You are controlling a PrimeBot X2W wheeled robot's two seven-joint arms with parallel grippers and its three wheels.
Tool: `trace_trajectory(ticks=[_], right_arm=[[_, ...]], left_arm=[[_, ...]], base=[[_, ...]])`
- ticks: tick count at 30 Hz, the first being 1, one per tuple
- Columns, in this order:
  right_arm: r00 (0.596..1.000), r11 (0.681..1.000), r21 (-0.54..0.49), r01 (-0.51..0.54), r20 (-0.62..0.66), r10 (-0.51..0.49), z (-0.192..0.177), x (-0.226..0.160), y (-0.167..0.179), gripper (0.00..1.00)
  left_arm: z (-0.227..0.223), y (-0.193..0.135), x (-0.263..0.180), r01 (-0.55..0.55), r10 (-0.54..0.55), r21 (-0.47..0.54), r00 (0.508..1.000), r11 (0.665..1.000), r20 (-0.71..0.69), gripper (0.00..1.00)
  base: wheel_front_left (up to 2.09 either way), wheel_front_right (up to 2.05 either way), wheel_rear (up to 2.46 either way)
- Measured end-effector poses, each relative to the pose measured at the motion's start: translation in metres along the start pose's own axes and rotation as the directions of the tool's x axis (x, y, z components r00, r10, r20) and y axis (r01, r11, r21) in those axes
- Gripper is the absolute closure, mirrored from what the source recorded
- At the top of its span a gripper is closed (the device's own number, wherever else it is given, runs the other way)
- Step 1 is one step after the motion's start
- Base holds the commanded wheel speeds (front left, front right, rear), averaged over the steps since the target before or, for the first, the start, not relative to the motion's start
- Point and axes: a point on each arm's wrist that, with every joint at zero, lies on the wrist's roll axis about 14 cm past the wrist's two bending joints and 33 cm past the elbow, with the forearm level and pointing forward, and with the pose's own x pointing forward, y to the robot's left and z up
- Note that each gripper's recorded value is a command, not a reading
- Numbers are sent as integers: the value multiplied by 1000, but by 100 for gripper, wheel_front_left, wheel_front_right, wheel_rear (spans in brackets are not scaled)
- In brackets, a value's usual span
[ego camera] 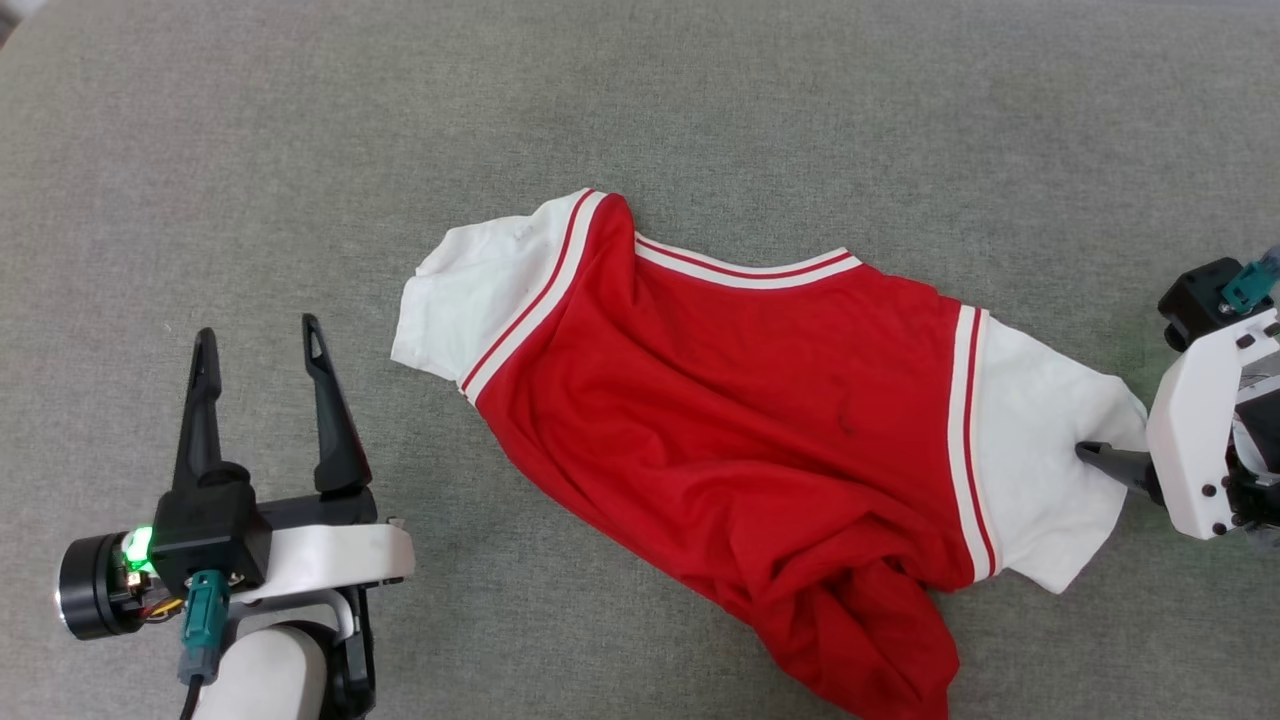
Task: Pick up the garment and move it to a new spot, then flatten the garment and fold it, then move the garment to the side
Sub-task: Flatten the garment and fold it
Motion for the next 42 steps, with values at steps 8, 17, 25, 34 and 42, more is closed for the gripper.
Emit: trace_trajectory(ticks=[8, 17, 25, 34, 42], right_arm=[[992, 998, -50, 49, 118, -42, 14, -12, -9, 100], [978, 986, 15, 166, 123, -167, -22, -66, -59, 100], [983, 975, 145, 170, 45, -178, -74, -47, -68, 32], [789, 936, 134, 325, 506, -347, 13, -113, -103, 0], [376, 886, 197, 420, 851, -367, 76, -191, -100, 0]], left_arm=[[0, 3, 2, 20, -20, 25, 1000, 999, 9, 0], [13, -4, -5, 58, -59, 20, 997, 998, 40, 0], [5, -9, -1, 94, -95, 37, 995, 995, 22, 0], [7, -16, 12, 193, -196, 86, 980, 977, 29, 0], [21, -36, 58, 335, -341, 145, 940, 931, 23, 0]], base=[[0, 0, 0], [0, 0, 0], [0, 0, 0], [0, 0, 0], [0, 0, 0]])
